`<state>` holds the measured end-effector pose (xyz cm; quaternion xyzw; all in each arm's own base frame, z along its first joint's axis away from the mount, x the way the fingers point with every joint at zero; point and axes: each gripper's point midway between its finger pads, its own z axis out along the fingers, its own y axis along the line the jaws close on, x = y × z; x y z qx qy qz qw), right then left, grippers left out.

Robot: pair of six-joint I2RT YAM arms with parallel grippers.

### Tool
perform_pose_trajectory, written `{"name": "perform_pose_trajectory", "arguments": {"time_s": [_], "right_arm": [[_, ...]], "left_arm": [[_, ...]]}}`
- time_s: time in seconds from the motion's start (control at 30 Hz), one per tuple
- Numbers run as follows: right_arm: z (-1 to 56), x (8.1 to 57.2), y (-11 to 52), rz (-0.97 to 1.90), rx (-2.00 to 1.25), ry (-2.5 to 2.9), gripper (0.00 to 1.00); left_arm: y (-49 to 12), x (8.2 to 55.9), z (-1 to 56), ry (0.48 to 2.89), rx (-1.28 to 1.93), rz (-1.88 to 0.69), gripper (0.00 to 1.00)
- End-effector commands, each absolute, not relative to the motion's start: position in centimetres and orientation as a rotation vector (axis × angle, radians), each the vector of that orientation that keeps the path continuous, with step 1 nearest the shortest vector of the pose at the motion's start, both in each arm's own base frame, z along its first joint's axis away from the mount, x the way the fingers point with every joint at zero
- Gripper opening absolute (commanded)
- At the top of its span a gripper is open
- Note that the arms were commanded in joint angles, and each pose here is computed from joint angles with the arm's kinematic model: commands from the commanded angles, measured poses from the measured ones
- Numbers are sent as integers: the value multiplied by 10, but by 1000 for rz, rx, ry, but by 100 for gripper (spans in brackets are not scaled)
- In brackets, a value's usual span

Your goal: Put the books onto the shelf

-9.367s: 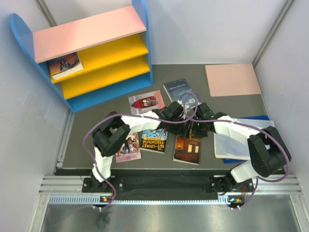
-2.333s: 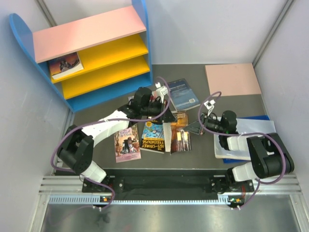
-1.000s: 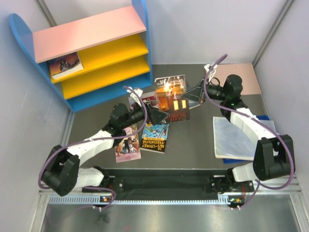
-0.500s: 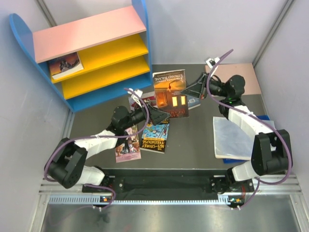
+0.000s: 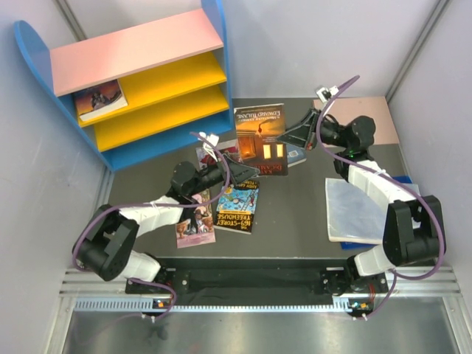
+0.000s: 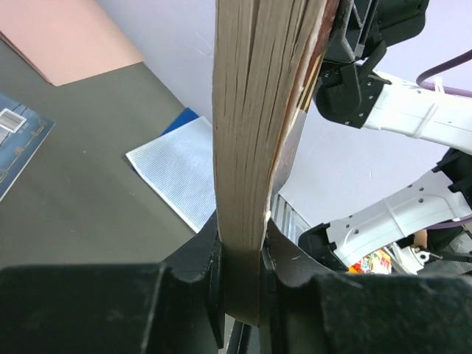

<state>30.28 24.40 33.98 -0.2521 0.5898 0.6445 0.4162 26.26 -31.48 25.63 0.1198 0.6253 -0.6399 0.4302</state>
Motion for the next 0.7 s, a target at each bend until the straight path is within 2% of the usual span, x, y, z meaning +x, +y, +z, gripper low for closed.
{"name": "perform_pose_trajectory", "arguments": {"time_s": [0.0, 0.07, 0.1, 0.17, 0.2, 0.37, 0.43, 0.47, 0.67], "right_arm": [[350, 298, 247, 1562, -682, 1457, 0], [349, 302, 246, 1527, -680, 1465, 2], [344, 309, 245, 1477, -666, 1501, 10], [339, 315, 243, 1411, -651, 1532, 19], [332, 321, 239, 1340, -629, 1572, 29], [326, 324, 228, 1213, -591, 1600, 46], [324, 324, 227, 1191, -577, 1609, 49], [322, 322, 225, 1178, -573, 1610, 52], [304, 317, 219, 1147, -549, 1649, 56]], "left_arm": [[-310, 272, 300, 1455, 289, -1553, 0], [-307, 274, 296, 1535, 296, -1479, 0], [-305, 280, 309, 1526, 293, -1436, 0], [-298, 285, 326, 1506, 310, -1335, 0], [-294, 291, 331, 1542, 294, -1294, 0], [-276, 308, 387, 1522, 329, -1174, 0], [-273, 313, 394, 1542, 326, -1163, 0], [-267, 317, 415, 1507, 316, -1152, 0], [-247, 348, 461, 1532, 200, -1054, 0]]}}
